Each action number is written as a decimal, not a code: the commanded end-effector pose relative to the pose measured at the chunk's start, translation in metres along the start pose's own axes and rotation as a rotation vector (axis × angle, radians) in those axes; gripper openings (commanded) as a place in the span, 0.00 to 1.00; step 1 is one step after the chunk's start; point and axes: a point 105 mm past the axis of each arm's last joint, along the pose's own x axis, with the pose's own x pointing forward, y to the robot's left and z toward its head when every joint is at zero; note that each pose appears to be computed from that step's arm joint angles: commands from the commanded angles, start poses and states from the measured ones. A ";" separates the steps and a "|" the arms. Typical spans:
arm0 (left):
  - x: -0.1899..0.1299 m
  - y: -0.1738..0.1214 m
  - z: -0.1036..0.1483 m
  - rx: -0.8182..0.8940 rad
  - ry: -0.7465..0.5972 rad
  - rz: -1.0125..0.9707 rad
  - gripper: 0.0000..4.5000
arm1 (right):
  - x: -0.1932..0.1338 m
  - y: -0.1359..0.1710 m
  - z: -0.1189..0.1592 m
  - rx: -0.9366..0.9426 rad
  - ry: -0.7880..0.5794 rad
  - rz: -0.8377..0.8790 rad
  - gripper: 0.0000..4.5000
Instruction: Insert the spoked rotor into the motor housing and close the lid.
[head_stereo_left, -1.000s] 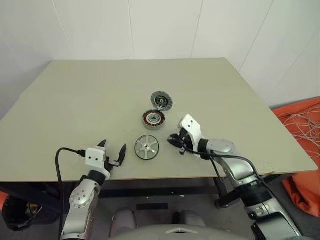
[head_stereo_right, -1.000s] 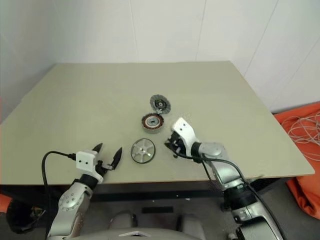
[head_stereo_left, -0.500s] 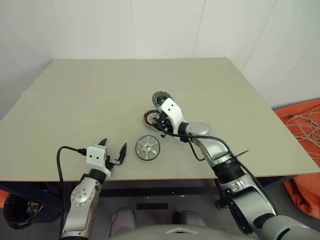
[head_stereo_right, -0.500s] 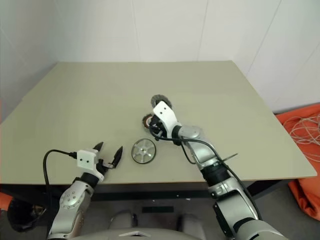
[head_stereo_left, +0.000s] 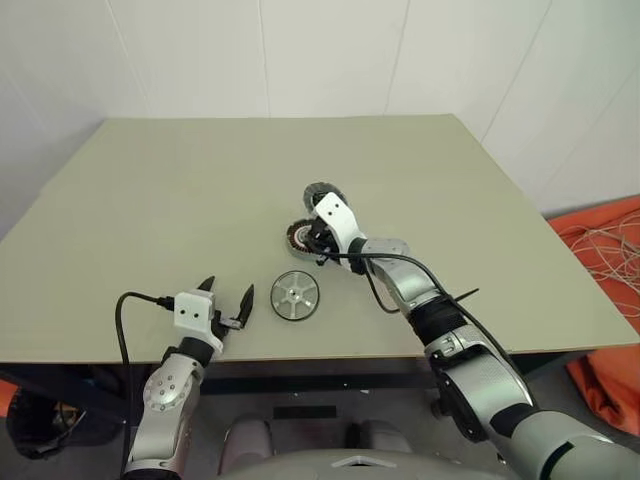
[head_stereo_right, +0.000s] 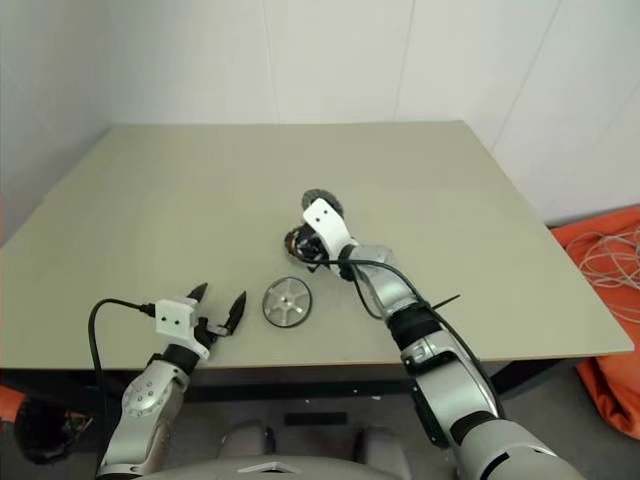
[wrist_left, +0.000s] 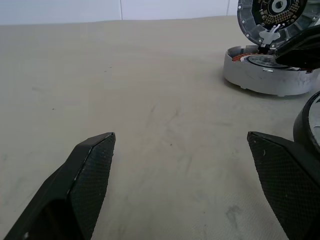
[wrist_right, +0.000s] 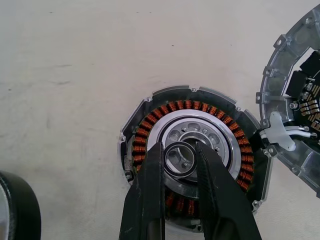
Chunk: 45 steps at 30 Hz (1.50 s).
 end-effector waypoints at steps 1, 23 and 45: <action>0.002 0.000 0.008 0.013 -0.040 0.002 1.00 | 0.003 -0.009 0.021 -0.029 -0.053 -0.028 0.13; 0.001 0.001 0.007 0.009 -0.041 0.011 1.00 | 0.009 -0.020 0.023 -0.034 -0.036 -0.051 0.20; 0.001 -0.001 0.009 0.001 -0.035 0.005 1.00 | 0.006 -0.019 0.036 -0.016 -0.082 -0.053 0.01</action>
